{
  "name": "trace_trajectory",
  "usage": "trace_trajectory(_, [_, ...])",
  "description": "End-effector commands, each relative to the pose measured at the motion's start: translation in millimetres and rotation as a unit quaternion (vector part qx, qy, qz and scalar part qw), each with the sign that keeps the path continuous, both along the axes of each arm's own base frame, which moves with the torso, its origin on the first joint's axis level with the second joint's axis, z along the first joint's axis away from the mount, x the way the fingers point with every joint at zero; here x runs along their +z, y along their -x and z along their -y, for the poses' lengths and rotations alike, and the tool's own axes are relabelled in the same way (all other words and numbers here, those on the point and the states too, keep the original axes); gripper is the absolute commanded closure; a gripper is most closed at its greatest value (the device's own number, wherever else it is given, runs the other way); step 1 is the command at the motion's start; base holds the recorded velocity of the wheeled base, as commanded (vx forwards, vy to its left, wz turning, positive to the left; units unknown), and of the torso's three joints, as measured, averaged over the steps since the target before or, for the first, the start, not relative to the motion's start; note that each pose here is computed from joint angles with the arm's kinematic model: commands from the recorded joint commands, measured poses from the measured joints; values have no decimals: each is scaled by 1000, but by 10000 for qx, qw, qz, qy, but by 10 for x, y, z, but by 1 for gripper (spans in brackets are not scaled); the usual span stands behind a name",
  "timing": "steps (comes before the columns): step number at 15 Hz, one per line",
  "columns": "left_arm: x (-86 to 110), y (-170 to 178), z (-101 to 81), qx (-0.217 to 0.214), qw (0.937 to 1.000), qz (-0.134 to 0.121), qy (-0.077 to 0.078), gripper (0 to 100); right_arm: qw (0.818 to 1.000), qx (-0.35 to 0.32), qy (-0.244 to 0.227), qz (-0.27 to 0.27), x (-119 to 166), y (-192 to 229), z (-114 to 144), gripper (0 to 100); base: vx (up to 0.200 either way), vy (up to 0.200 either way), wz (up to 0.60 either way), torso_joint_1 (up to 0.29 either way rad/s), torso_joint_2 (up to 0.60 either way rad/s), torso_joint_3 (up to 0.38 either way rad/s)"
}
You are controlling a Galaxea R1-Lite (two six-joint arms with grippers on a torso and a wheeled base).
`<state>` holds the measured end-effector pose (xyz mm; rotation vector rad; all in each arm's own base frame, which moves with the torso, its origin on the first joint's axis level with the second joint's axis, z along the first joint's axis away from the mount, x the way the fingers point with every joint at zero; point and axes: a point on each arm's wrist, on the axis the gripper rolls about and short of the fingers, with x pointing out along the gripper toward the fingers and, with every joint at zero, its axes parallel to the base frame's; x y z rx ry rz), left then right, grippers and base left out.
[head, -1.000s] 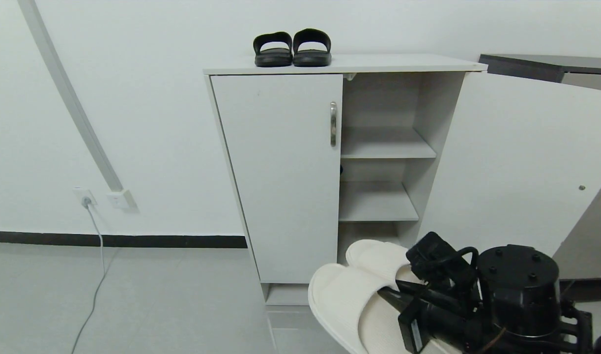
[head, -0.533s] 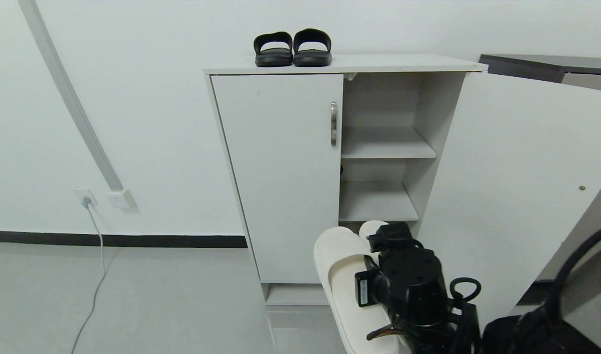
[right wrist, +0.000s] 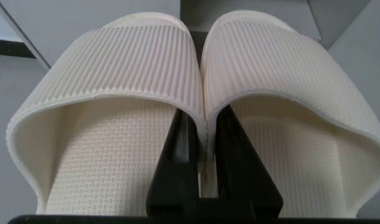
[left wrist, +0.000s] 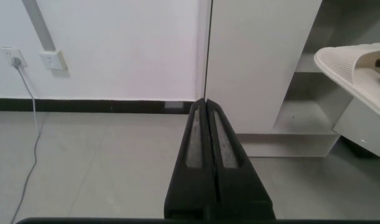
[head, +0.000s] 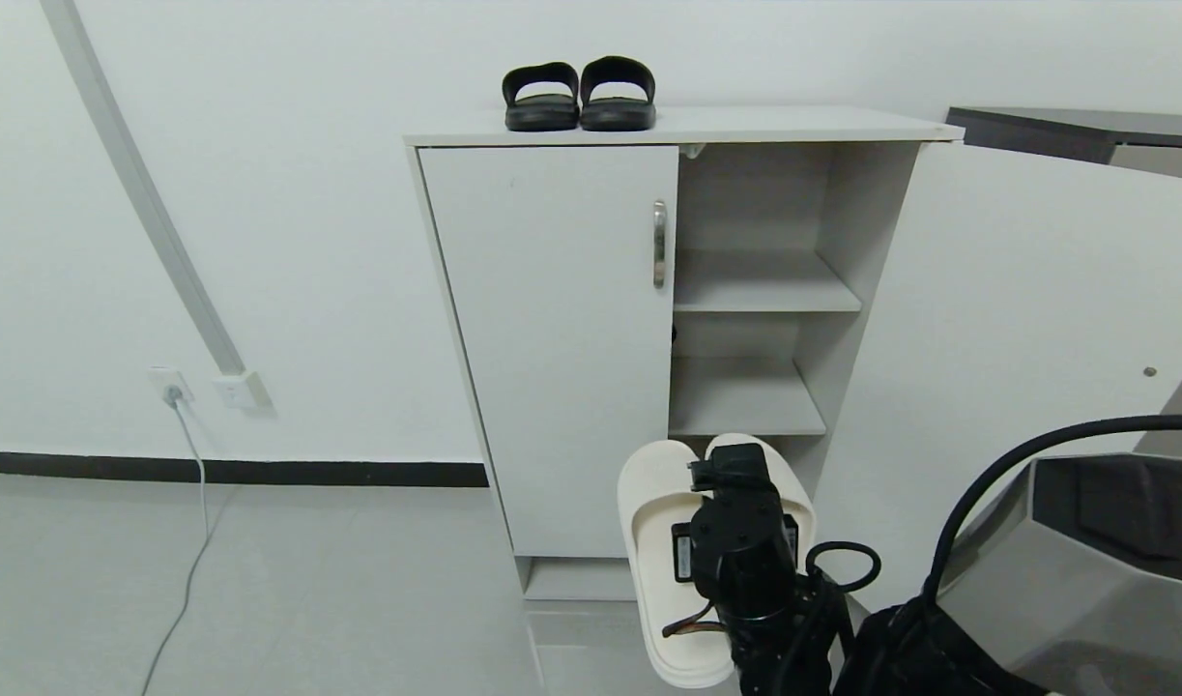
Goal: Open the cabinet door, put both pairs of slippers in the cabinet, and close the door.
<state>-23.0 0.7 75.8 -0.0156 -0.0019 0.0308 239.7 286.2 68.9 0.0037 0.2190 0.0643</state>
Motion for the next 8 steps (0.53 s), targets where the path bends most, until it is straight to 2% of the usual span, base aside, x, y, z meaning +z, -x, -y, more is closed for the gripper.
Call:
trace_trajectory(1, [0,-1,0,-1,10000,-9,-1,100,9999,-72,62,-51,-64,-49,25,100,0,-200,0,2,-2,2])
trace_trajectory(7, [0,-1,0,-1,10000,-8,7,100,9996,-195,156,-130,-175,-148,58,100,0,-200,0,3,2,4])
trace_trajectory(8, [0,-1,0,7,10000,-9,-1,100,9995,-218,180,-150,-222,-180,47,100,0,0,0,0,0,0])
